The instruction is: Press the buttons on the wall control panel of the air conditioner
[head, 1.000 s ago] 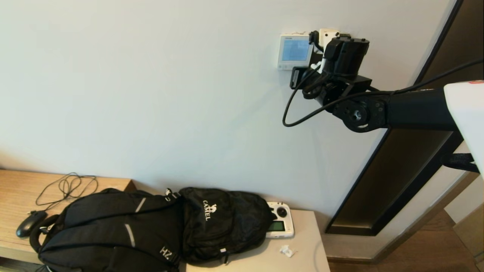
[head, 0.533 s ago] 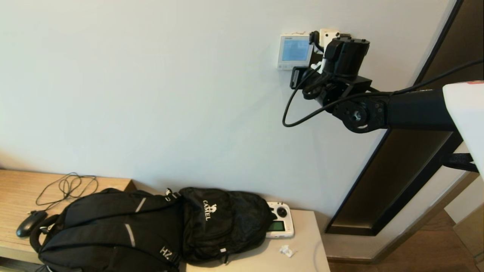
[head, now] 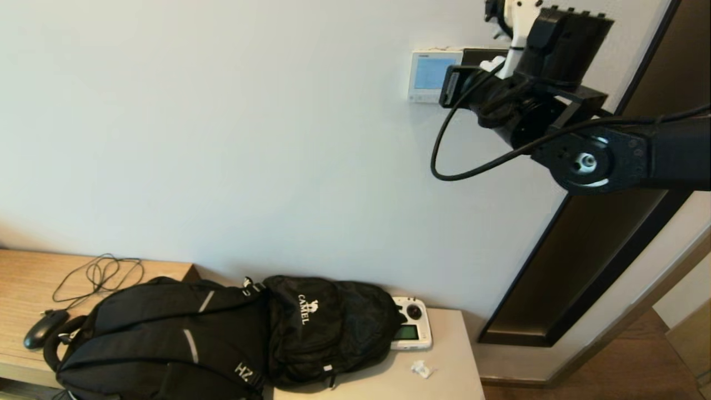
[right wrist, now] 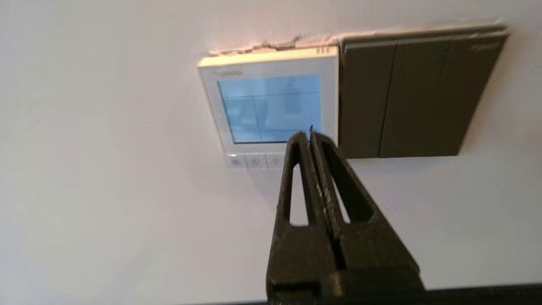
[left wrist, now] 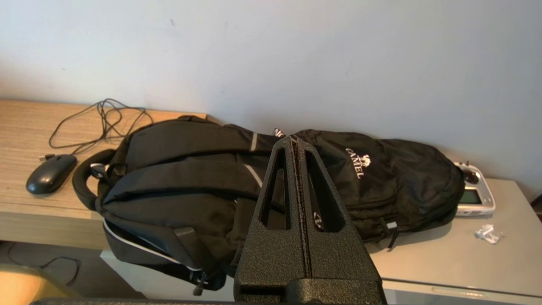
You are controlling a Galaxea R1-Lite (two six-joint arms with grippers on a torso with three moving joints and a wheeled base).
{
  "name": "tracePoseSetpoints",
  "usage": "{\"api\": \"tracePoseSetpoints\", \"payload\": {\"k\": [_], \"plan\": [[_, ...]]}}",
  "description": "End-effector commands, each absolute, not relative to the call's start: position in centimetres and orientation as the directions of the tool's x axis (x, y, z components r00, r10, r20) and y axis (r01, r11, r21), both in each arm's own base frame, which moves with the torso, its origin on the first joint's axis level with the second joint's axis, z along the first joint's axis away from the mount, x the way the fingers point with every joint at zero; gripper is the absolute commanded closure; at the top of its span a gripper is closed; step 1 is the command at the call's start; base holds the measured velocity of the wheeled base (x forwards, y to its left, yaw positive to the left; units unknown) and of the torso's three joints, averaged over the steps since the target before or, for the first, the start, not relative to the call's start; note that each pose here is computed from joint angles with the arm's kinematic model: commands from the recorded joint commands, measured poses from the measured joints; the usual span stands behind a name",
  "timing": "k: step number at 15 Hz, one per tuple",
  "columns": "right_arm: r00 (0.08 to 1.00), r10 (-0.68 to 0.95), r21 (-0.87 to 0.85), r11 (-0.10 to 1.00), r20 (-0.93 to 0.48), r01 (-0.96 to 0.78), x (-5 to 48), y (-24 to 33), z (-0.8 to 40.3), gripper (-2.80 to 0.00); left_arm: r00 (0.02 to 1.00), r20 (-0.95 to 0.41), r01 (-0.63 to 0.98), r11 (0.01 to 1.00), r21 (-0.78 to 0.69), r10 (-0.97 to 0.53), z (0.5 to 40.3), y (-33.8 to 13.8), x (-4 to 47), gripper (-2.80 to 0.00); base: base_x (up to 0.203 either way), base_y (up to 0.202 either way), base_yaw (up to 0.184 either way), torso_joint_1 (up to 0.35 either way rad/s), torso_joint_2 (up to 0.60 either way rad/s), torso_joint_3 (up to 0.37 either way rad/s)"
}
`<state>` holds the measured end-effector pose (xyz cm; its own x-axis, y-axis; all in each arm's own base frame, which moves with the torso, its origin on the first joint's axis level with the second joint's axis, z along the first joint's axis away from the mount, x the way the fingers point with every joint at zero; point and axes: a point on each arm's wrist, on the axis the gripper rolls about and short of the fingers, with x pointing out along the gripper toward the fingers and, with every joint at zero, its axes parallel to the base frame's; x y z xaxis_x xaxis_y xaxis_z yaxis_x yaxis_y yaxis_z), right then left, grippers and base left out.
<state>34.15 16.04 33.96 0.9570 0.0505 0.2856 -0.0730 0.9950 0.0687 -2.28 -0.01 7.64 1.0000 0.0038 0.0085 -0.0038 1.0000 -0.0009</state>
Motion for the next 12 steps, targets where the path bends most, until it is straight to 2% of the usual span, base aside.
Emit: {"api": "tracePoseSetpoints", "payload": {"k": [1, 7, 12], "plan": [[0.937, 0.063, 0.086, 0.991, 0.343, -0.098, 30.4, 15.2, 36.6, 0.0, 1.0, 0.009, -0.005, 1.0, -0.002, 0.005, 7.6, 0.0, -2.3, 0.0, 0.0, 0.0, 0.0, 0.0, 0.0, 0.0], [0.923, 0.068, 0.04, 0.995, 0.379, -0.09, 20.3, 11.9, 38.0, 0.0, 1.0, 0.01, -0.005, 1.0, -0.002, 0.005, 7.6, 0.0, -2.3, 0.0, 0.0, 0.0, 0.0, 0.0, 0.0, 0.0], [0.941, 0.041, -0.037, 0.999, 0.337, -0.031, 12.5, 6.3, 36.0, 0.0, 1.0, 0.011, -0.003, 1.0, -0.002, 0.003, 7.6, 0.0, -2.3, 0.0, 0.0, 0.0, 0.0, 0.0, 0.0, 0.0]]}}
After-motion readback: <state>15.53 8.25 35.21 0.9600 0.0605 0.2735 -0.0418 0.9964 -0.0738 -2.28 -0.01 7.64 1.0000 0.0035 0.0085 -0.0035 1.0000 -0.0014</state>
